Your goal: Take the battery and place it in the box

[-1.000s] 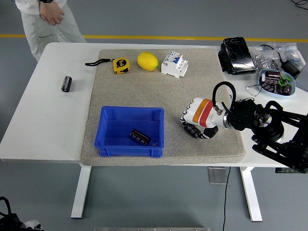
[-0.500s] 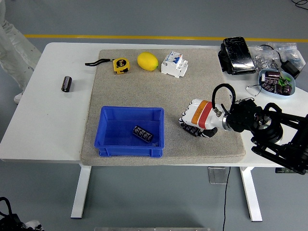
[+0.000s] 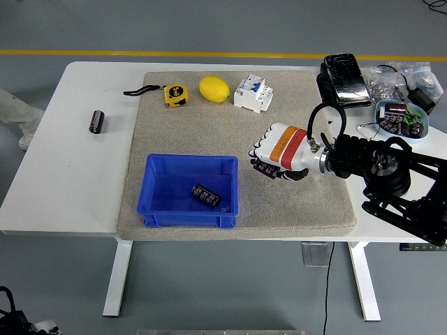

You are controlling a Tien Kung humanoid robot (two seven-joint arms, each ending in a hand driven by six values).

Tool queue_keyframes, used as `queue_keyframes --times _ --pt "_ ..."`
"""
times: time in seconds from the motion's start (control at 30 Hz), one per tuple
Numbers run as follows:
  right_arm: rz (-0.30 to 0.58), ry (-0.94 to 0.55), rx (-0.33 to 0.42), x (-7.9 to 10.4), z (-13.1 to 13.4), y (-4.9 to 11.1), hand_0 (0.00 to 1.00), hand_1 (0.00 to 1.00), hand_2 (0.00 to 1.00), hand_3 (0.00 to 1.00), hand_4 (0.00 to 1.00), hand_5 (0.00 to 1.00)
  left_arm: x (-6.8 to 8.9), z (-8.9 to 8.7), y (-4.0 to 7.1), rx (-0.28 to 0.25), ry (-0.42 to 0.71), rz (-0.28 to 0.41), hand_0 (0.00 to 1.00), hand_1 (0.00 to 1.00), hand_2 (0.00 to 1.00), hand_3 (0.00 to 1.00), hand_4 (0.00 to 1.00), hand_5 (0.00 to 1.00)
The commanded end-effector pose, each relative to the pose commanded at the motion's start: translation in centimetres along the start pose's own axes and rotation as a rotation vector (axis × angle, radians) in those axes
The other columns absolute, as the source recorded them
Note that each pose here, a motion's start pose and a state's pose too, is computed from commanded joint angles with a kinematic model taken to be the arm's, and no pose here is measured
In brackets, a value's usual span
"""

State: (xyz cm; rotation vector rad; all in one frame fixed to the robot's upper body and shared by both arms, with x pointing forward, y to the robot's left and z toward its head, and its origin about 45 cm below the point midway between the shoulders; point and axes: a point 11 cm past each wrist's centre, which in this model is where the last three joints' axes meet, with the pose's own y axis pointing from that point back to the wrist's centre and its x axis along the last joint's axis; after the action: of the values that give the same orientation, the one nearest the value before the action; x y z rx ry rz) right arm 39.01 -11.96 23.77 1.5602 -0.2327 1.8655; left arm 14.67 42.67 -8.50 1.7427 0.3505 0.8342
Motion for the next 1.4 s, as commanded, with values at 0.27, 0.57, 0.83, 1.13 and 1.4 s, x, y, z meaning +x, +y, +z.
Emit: queue_keyframes --times 0.27,0.57,0.83,1.13,1.4 --pt "0.151 -0.07 0.055 4.7 -2.5 -0.7 0.542 0.532 0.594 0.552 0.626 0.051 -0.1 0.0 0.0 0.002 -0.001 -0.002 0.754 0.754 0.792 0.638 0.665 0.541" --pt "0.19 -0.111 0.129 6.1 -6.0 -3.2 0.552 0.566 0.634 0.596 0.68 0.095 -0.1 -0.1 0.0 0.004 -0.001 -0.007 0.754 0.751 0.792 0.637 0.665 0.541" --pt "0.156 -0.104 0.122 5.9 -6.5 -4.5 0.664 0.682 0.772 0.824 0.871 0.178 0.0 -0.2 0.0 0.005 -0.001 -0.002 0.754 0.75 0.791 0.637 0.664 0.541" --pt "0.139 -0.094 0.096 5.7 -5.6 -4.6 0.713 0.723 0.819 0.903 0.902 0.191 0.1 -0.2 0.0 0.009 -0.009 -0.001 0.754 0.751 0.791 0.638 0.665 0.541" --pt "0.151 -0.098 0.068 5.8 -4.6 -4.2 0.723 0.731 0.828 0.911 0.906 0.194 0.2 -0.1 0.0 0.007 -0.015 0.001 0.754 0.754 0.794 0.639 0.666 0.541"
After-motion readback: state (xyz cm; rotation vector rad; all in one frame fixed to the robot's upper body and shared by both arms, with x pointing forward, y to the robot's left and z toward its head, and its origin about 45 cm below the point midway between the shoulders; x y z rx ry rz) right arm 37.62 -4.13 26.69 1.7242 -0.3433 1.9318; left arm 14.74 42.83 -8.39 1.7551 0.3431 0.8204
